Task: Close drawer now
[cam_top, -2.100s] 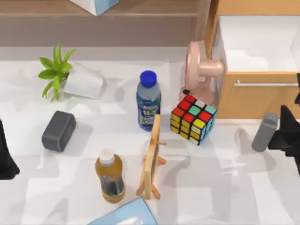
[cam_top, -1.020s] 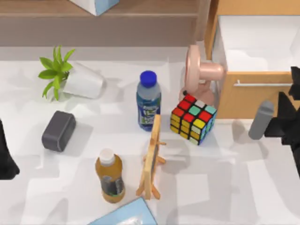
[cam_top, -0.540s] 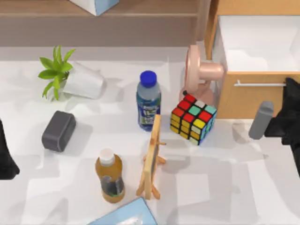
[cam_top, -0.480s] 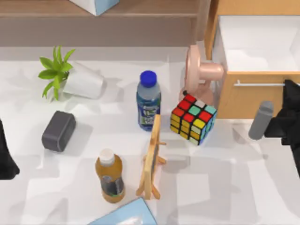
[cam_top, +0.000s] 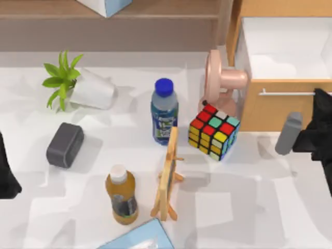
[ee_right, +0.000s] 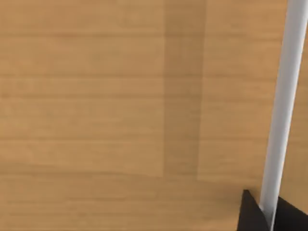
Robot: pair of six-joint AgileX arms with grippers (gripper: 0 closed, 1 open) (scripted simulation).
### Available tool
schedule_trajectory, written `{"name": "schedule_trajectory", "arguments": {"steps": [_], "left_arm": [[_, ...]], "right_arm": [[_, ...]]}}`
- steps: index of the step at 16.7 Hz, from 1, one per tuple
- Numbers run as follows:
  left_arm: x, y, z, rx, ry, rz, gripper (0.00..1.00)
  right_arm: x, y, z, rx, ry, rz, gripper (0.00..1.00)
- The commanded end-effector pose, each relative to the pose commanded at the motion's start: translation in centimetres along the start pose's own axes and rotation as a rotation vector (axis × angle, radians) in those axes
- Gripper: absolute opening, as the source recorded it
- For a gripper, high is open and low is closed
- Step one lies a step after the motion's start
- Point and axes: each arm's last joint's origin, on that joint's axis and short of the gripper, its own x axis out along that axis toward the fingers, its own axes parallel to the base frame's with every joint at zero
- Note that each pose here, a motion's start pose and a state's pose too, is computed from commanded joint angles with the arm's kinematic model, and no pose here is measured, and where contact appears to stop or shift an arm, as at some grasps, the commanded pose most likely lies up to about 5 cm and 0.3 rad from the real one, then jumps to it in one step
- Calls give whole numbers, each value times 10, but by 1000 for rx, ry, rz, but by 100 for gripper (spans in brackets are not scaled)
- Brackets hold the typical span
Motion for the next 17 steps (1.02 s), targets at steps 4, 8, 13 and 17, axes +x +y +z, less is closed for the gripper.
{"name": "schedule_trajectory", "arguments": {"steps": [4, 8, 13, 17], "left_arm": [[0, 0, 0, 0, 0, 0, 100], [0, 0, 0, 0, 0, 0, 100], [0, 0, 0, 0, 0, 0, 100], [0, 0, 0, 0, 0, 0, 100]], "right_arm": [[15, -1, 0, 4, 4, -10, 0], [46, -1, 0, 3, 6, -6, 0], [63, 0, 0, 0, 0, 0, 0], [66, -1, 0, 4, 1, -3, 0]]}}
